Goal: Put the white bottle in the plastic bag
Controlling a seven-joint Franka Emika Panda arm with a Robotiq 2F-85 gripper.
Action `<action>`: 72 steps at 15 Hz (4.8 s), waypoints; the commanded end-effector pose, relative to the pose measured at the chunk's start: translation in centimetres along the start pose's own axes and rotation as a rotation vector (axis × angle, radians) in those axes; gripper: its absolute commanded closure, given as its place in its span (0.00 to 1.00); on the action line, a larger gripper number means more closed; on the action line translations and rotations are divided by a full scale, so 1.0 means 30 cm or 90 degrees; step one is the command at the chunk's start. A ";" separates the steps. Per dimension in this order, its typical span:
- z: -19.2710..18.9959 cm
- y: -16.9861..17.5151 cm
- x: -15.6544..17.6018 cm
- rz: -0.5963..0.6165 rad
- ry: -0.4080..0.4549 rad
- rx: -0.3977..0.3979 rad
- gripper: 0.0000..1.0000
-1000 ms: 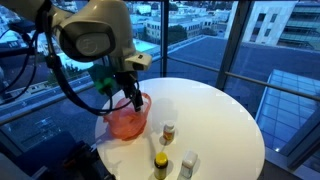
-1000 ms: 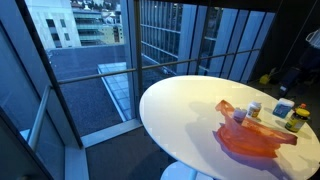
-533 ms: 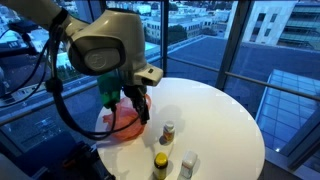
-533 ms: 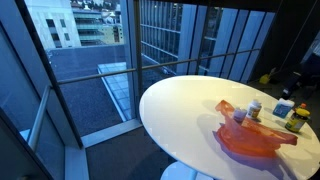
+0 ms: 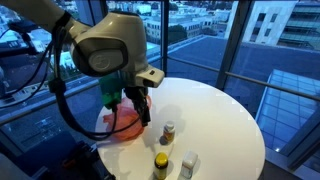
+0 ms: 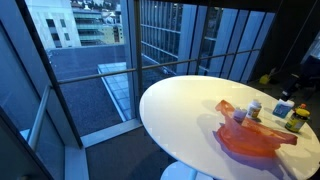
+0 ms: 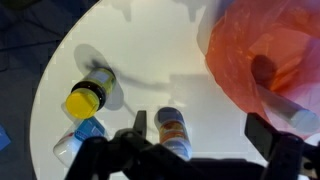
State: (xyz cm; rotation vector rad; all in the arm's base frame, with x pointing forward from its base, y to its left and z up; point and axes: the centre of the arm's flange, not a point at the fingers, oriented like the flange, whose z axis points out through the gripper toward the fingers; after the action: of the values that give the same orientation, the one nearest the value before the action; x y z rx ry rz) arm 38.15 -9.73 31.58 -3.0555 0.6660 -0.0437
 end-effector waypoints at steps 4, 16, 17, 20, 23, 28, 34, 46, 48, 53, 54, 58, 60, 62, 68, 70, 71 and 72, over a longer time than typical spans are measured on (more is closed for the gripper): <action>0.035 0.048 0.162 0.057 -0.017 -0.024 0.00; 0.249 0.089 0.403 0.086 -0.052 -0.040 0.00; 0.263 0.083 0.418 0.085 -0.054 -0.041 0.00; 0.294 0.054 0.460 0.079 -0.059 -0.040 0.00; 0.312 0.021 0.491 0.076 -0.058 -0.034 0.00; 0.340 -0.021 0.518 0.067 -0.056 -0.035 0.00; 0.393 -0.052 0.497 0.056 -0.073 -0.047 0.26; 0.231 -0.160 0.451 0.018 -0.050 -0.059 0.63; 0.174 -0.208 0.436 0.003 -0.048 -0.058 0.63; 0.012 -0.320 0.381 -0.033 -0.033 -0.066 0.63; -0.020 -0.342 0.368 -0.042 -0.028 -0.064 0.63; -0.132 -0.441 0.309 -0.091 -0.017 -0.047 0.63; -0.171 -0.496 0.272 -0.118 -0.013 -0.042 0.63; -0.195 -0.546 0.232 -0.146 -0.016 -0.038 0.63; -0.181 -0.651 0.111 -0.210 -0.035 -0.032 0.63; -0.158 -0.662 0.079 -0.222 -0.047 -0.031 0.63; -0.144 -0.664 0.067 -0.225 -0.054 -0.030 0.63; -0.126 -0.662 0.057 -0.226 -0.064 -0.027 0.63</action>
State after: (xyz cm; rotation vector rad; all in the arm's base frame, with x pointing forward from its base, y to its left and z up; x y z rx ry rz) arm 49.46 7.56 35.93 -3.1725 0.1533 0.0842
